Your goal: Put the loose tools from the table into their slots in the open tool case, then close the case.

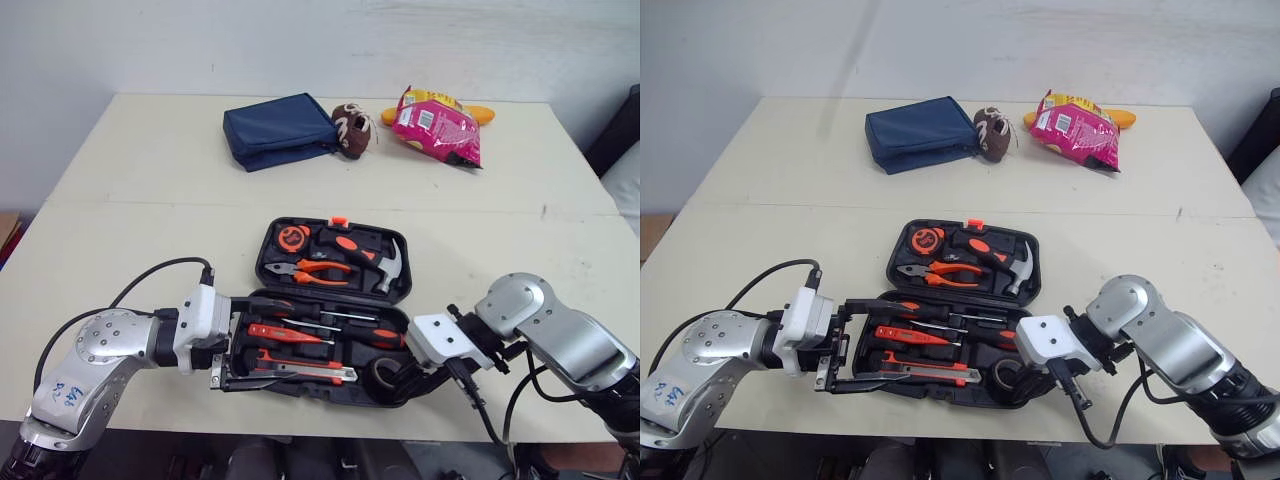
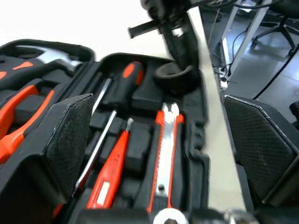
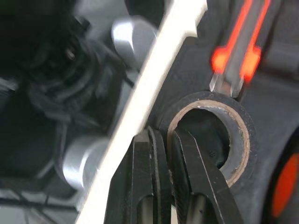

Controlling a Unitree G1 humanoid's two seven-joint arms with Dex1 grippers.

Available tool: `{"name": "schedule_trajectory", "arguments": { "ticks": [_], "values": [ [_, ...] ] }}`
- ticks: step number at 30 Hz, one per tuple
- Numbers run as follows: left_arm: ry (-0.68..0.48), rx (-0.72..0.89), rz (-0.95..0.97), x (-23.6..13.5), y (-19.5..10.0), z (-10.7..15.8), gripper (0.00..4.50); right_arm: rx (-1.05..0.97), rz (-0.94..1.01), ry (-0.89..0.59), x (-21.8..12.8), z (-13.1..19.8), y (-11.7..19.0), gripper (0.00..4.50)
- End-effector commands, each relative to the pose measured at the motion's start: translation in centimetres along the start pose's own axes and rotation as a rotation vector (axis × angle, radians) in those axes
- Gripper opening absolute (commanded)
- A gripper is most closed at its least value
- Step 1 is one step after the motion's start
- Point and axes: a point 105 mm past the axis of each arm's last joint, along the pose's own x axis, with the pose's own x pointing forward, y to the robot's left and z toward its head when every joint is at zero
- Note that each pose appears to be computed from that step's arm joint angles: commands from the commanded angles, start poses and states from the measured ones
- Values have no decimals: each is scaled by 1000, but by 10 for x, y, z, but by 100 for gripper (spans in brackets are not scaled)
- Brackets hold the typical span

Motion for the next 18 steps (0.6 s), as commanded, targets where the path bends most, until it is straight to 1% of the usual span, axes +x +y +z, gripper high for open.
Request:
{"name": "schedule_trajectory", "arguments": {
  "ticks": [1,4,10,14,16,17,18],
  "values": [
    [1,39,24,-5,4,4,450,-31,-3,78,-7,-16,-2,2],
    [1,38,22,-4,3,4,450,-30,-36,61,-5,-12,-10,2],
    [-1,32,17,-1,0,4,450,19,-34,116,-3,-16,-9,2],
    [1,39,15,-1,3,5,450,44,-29,112,-2,-12,-7,2],
    [2,42,15,-1,3,5,450,16,-32,95,-1,-8,-8,88],
    [2,43,16,-2,4,6,450,-10,-31,61,-2,-2,-7,115],
    [1,44,16,-2,5,6,450,-25,-32,37,-3,2,-6,165]
  ]
}}
